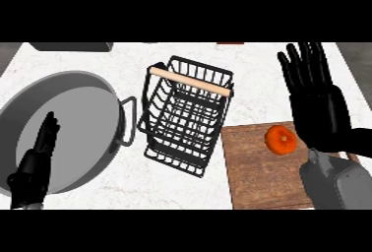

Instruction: Pick the lemon from the cutting board and place it in the tiered basket

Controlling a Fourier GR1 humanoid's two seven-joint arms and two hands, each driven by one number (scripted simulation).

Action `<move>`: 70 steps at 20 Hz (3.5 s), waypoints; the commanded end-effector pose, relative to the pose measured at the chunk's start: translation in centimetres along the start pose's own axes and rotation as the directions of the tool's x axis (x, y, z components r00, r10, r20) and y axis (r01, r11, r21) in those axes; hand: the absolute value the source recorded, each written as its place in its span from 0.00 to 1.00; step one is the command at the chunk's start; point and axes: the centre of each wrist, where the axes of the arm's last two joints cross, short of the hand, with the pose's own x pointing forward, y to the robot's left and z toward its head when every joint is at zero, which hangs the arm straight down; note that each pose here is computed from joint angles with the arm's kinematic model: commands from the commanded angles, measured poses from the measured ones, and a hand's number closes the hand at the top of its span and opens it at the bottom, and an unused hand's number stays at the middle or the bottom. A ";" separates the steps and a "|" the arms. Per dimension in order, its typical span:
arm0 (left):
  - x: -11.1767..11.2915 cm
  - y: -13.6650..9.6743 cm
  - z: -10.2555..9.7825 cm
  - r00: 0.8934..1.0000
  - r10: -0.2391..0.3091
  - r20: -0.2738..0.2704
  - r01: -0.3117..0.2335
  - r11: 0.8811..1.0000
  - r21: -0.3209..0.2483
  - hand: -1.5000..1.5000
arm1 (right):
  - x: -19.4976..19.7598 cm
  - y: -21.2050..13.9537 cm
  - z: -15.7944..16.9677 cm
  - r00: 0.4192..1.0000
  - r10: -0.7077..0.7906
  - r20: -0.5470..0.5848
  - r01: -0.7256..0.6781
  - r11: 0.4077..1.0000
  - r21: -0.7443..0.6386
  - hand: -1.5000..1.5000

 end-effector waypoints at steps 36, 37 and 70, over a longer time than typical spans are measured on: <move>1.9 -2.2 -3.2 0.962 0.200 -0.186 -0.243 0.937 -0.252 0.50 | 5.3 -1.8 12.4 -0.202 0.884 -0.422 -0.811 0.091 0.578 0.00; 3.8 -2.3 -3.7 0.957 0.227 -0.183 -0.270 0.927 -0.259 0.50 | 4.5 -1.5 11.3 -0.207 0.882 -0.423 -0.819 0.081 0.568 0.00; 3.2 -1.7 -4.0 0.961 0.208 -0.182 -0.249 0.937 -0.244 0.50 | -6.4 -7.6 14.9 -0.364 0.812 -0.456 -0.719 0.066 0.692 1.00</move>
